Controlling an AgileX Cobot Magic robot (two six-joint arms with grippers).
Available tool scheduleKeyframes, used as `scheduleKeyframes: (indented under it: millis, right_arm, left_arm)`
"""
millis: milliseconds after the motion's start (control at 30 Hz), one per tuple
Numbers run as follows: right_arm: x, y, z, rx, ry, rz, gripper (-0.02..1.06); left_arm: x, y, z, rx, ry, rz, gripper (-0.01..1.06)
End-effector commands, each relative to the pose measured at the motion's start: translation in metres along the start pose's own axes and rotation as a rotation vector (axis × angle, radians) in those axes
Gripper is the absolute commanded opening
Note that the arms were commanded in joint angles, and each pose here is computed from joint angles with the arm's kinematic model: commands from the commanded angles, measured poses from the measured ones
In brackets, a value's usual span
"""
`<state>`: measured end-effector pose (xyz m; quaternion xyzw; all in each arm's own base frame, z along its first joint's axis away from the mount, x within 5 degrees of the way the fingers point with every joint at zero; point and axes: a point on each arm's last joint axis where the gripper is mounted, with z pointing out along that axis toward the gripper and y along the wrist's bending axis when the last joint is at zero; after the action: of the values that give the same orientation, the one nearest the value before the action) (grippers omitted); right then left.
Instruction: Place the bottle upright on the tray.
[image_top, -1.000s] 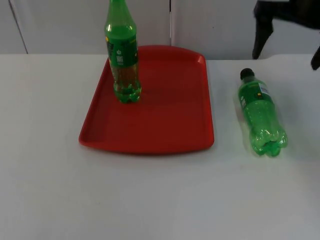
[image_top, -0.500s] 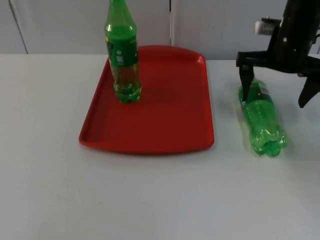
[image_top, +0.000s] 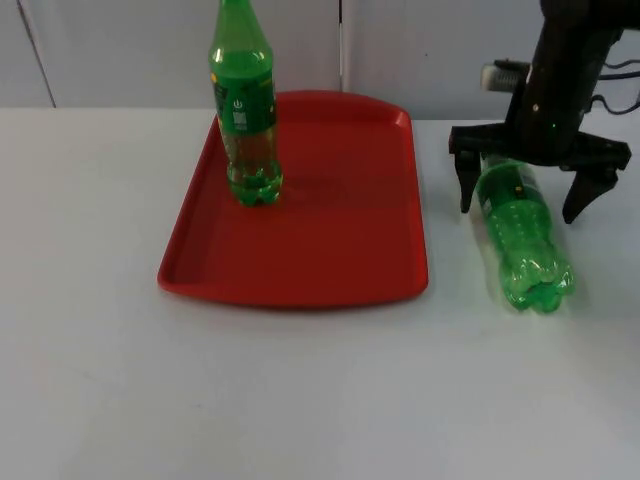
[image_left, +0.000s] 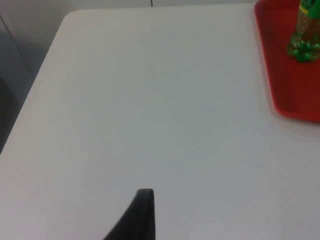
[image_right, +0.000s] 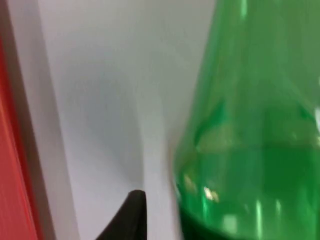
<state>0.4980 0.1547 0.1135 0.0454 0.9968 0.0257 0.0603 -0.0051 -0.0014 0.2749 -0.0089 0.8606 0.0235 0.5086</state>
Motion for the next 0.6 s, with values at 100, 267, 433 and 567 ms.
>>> scheduleKeyframes:
  millis: [100, 267, 433, 567]
  right_arm:
    - [-0.007, 0.003, 0.002, -0.003, -0.027, -0.029, 1.04]
    - [-0.009, 0.003, 0.013, -0.002, -0.027, -0.040, 1.04]
    - [-0.008, 0.001, 0.025, 0.006, -0.006, -0.038, 1.04]
    - [-0.007, 0.002, 0.025, -0.005, -0.001, -0.034, 1.04]
  left_arm:
    - [0.000, 0.000, 0.000, -0.005, -0.010, 0.001, 1.05]
    - [0.000, 0.000, 0.000, -0.005, -0.010, 0.001, 1.05]
    - [0.000, 0.000, 0.000, -0.005, -0.010, 0.001, 1.05]
    - [0.000, 0.000, 0.000, -0.005, -0.010, 0.001, 1.05]
